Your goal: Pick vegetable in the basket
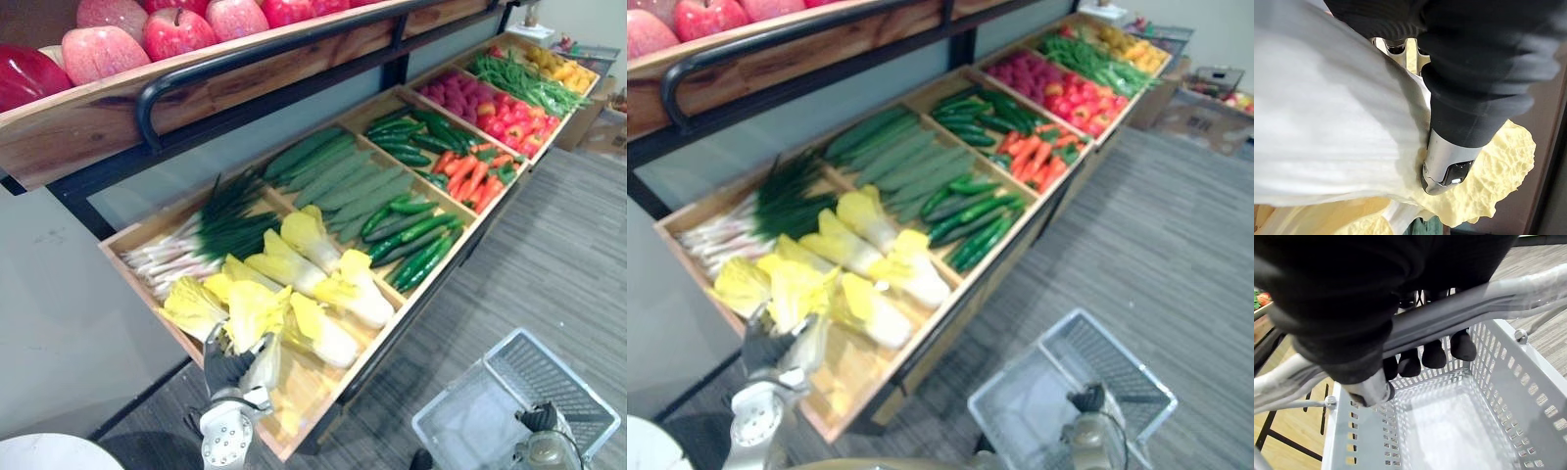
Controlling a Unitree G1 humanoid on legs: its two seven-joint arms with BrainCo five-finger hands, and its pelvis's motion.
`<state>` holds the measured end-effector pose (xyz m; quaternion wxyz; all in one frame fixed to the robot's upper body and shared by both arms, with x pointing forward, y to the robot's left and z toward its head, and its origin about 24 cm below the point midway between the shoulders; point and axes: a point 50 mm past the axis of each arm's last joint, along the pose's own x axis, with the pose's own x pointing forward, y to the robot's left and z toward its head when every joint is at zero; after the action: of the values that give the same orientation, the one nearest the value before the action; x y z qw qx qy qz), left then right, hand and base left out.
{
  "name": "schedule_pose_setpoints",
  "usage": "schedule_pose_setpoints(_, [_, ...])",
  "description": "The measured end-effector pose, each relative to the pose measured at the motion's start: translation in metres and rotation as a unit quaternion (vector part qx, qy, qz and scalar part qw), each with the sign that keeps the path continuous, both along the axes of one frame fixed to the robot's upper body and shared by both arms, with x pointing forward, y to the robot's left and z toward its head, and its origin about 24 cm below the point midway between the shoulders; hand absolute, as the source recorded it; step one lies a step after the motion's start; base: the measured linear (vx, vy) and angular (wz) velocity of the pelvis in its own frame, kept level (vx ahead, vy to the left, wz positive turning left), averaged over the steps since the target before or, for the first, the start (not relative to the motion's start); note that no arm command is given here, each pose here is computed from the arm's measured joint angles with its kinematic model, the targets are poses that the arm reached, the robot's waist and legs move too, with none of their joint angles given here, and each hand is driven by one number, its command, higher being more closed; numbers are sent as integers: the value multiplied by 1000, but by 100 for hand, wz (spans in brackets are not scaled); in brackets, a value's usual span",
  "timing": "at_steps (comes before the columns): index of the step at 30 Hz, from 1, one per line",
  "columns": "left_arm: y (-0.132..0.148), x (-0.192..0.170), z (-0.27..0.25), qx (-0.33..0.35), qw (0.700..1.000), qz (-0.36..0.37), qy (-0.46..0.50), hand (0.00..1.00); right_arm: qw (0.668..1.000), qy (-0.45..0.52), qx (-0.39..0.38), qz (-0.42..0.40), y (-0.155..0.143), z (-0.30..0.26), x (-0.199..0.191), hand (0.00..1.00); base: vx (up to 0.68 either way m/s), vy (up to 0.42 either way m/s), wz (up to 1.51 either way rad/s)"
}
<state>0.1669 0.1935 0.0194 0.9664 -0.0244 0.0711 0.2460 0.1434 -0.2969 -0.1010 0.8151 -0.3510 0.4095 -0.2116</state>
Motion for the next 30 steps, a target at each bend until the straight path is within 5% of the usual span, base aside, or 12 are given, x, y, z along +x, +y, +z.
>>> schedule_pose_setpoints(14, [-35,8,64,-4,982,-97,-161,100,1000,5,-3,27,-5,1,16,100,-9,-9,-4])
schedule_pose_setpoints(30, [-93,20,112,-34,910,-285,-300,100,998,-21,4,65,-4,12,35,100,-5,-20,-18])
